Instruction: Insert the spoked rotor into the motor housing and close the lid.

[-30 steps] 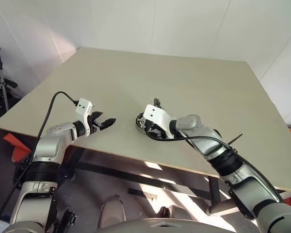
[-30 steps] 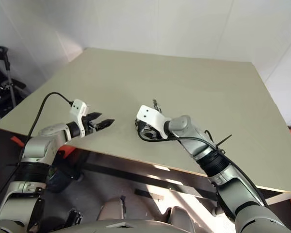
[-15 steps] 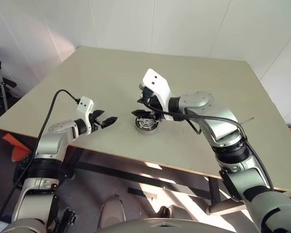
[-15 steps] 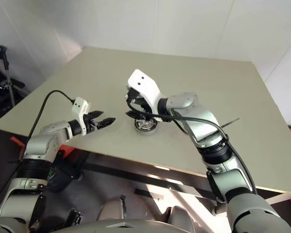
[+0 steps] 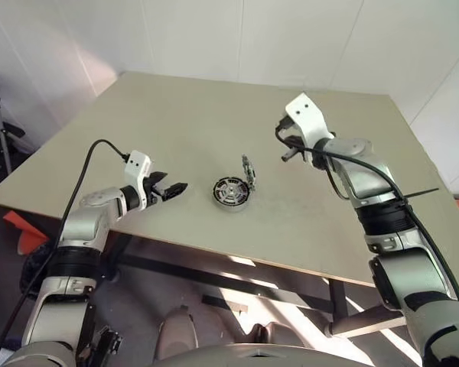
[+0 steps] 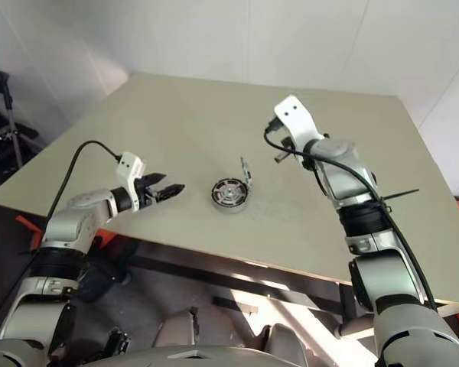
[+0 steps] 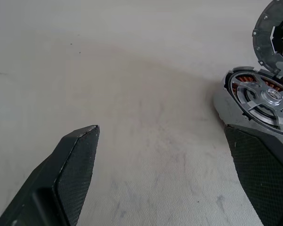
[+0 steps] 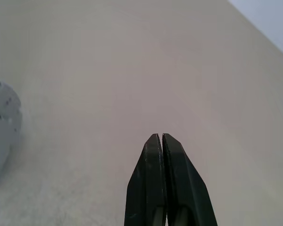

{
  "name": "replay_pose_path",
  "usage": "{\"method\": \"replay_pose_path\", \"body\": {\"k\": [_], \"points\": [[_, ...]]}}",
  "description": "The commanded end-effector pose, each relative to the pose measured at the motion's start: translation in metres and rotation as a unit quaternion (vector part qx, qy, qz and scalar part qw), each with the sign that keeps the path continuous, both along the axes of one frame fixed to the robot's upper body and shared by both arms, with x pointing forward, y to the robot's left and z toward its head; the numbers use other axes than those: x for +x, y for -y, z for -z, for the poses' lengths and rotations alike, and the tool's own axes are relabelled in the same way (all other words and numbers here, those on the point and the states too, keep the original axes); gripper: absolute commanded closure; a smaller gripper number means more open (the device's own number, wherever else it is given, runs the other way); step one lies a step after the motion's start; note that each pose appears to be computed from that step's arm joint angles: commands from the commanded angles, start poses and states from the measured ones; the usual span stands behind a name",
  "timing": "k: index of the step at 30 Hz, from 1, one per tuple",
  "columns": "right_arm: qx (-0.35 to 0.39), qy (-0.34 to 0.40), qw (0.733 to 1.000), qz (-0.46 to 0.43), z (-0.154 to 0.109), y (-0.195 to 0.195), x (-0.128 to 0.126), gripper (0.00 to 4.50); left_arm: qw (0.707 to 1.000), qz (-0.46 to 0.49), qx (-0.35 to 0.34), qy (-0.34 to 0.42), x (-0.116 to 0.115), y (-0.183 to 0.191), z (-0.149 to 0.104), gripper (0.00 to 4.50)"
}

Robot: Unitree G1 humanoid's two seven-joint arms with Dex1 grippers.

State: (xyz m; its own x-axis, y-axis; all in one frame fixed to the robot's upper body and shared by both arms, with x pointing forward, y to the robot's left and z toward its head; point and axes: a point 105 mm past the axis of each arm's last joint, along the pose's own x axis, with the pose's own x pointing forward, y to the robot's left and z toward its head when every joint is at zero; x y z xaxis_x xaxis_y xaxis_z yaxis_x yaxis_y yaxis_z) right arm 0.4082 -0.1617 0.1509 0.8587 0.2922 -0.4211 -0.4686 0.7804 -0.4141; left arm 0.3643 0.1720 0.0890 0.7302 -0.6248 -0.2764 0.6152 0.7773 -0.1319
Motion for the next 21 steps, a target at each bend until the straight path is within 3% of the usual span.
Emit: {"method": "replay_pose_path", "body": {"k": [1,7,16,21], "points": [[-0.024,0.003,1.0,-0.009,0.005,0.004,-0.007,4.47,0.999,0.016,0.0,0.028,0.003,0.005,-0.015,0.0],[0.0,-0.014,1.0,-0.017,0.013,-0.005,-0.019,4.47,0.999,0.024,0.002,0.026,0.004,0.007,-0.014,0.0],[0.08,-0.012,0.994,-0.072,-0.014,-0.041,-0.037,4.47,0.999,0.028,0.005,0.023,0.007,0.008,-0.014,0.0],[0.092,-0.022,0.992,-0.083,-0.012,-0.052,-0.042,4.47,0.999,0.026,0.006,0.025,0.01,0.007,-0.015,0.0]]}}
